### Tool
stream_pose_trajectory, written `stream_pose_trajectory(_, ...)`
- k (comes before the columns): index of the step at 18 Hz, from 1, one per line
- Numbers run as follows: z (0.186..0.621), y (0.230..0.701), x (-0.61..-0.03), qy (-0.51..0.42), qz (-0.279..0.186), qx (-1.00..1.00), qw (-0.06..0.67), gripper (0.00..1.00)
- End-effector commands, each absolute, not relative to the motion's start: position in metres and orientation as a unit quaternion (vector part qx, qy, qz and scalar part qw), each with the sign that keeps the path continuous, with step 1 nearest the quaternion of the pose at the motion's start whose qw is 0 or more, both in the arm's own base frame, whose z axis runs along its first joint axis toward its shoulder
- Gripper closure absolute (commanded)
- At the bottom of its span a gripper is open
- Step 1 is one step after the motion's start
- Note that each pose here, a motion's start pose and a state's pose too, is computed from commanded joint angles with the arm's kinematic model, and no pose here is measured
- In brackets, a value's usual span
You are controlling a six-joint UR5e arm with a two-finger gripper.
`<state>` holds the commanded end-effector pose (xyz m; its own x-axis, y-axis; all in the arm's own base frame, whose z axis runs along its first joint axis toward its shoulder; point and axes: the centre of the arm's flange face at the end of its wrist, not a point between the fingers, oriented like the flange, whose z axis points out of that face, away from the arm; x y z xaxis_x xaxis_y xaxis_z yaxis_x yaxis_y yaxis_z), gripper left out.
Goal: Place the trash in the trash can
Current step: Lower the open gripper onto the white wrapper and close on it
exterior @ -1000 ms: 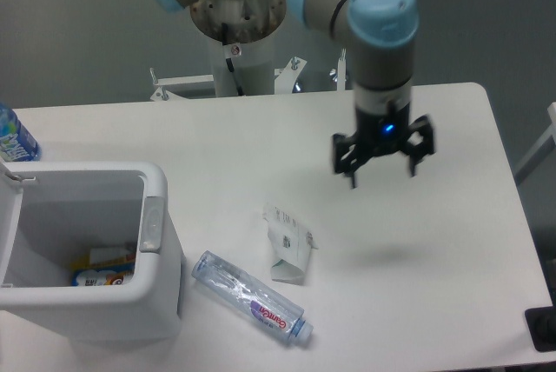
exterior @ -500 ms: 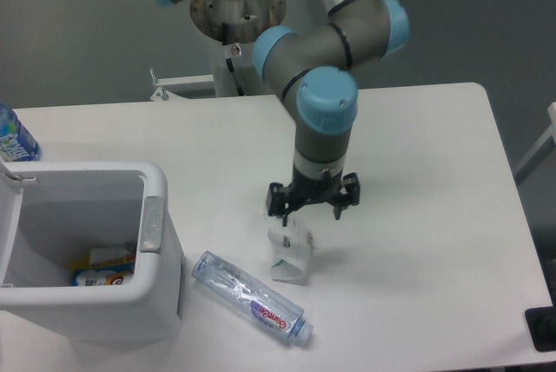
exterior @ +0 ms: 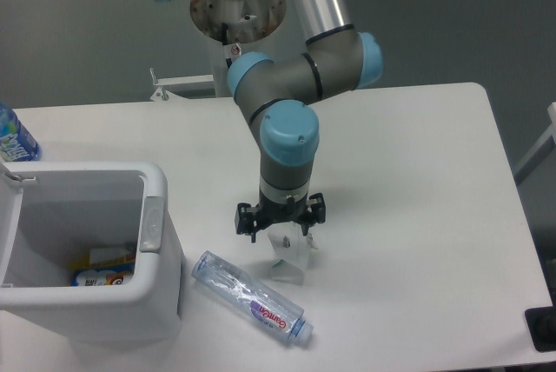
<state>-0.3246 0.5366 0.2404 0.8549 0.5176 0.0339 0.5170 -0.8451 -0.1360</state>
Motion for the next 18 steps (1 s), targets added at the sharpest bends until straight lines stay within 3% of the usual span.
stream_pose_trajectory(1, 0.240, 0.535, -0.326, -0.271, 0.012, -0.960, 0.065, 0.12)
stream_pose_trajectory(2, 0.239, 0.535, -0.327, -0.272, 0.018, -0.960, 0.062, 0.33)
stream_pose_trajectory(4, 0.240, 0.535, -0.324, -0.275, 0.021, -0.959, 0.059, 0.85)
stream_pose_trajectory(5, 0.239, 0.535, -0.324, -0.275, 0.021, -0.960, 0.058, 0.95)
stream_pose_trajectory(18, 0.265, 0.525, -0.346, -0.284, 0.030, -0.955, 0.080, 1.00)
